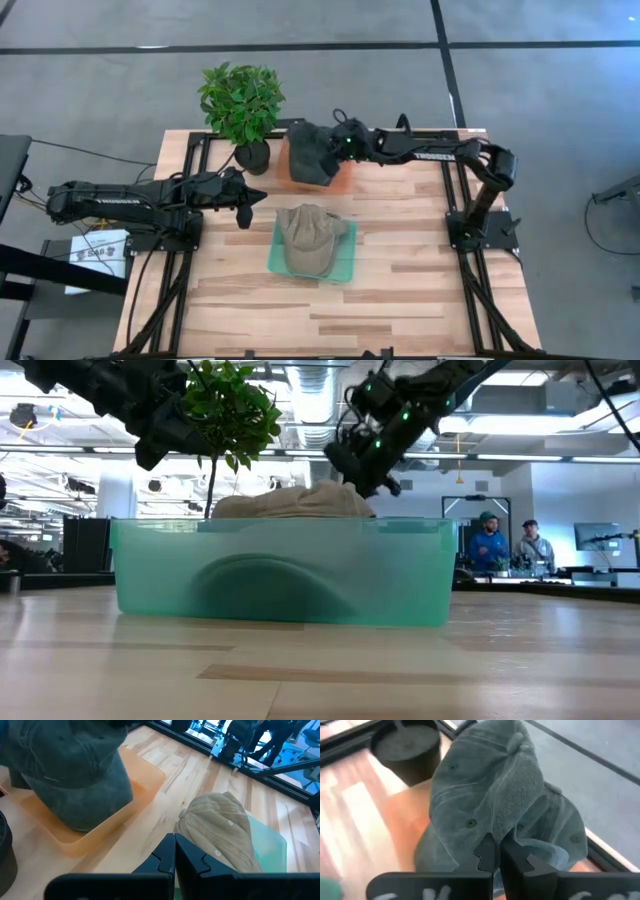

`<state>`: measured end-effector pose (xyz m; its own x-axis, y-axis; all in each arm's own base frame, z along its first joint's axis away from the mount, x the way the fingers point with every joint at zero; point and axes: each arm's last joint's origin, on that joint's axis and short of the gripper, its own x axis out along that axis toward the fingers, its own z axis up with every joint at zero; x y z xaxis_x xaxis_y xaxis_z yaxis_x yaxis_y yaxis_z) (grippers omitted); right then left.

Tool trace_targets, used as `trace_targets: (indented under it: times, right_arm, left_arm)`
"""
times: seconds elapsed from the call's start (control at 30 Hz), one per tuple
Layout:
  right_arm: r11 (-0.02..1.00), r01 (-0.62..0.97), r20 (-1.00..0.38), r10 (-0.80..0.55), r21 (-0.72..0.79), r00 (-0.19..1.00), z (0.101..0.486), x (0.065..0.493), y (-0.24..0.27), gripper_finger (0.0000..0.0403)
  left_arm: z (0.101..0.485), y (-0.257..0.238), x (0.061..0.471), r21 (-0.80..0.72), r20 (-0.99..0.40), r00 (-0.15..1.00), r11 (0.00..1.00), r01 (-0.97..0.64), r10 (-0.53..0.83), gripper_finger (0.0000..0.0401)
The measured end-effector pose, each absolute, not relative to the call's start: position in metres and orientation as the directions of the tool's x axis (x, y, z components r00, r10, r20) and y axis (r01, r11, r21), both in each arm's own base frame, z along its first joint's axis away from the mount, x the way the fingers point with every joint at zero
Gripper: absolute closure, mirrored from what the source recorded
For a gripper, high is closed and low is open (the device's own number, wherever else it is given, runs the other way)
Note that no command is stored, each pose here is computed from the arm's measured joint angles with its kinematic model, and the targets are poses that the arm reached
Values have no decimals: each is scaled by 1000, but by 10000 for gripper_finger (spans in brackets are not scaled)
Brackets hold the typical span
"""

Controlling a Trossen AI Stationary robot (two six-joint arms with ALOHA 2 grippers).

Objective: Pick & Place hat
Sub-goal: Put the black cap into the orange bin, then return to Home Position

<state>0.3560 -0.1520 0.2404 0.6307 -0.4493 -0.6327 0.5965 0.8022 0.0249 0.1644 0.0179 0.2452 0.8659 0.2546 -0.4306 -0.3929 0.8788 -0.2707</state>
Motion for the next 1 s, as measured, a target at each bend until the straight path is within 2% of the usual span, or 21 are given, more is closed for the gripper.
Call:
trace_targets:
  times: [0.2, 0.47, 0.6, 0.8, 1.0]
  right_arm:
    - [803, 596, -676, -437, 5, 593, 245, 348, -148, 395]
    - [796, 605, -755, -400, -5, 520, 210, 353, -161, 383]
    - [789, 615, -763, -399, -3, 509, 209, 351, -162, 370]
    - [789, 614, -696, -430, 20, 576, 242, 341, -161, 327]
    - [781, 625, -678, -446, 23, 584, 257, 331, -162, 257]
  left_arm:
    - [245, 18, 164, -267, -430, 863, 876, -403, 266, 401]
    - [245, 19, 164, -259, -427, 857, 869, -422, 289, 401]
    - [245, 19, 164, -263, -426, 857, 867, -423, 289, 401]
    - [245, 19, 164, -267, -427, 857, 866, -423, 287, 401]
    - [245, 19, 164, -266, -428, 857, 866, -424, 288, 401]
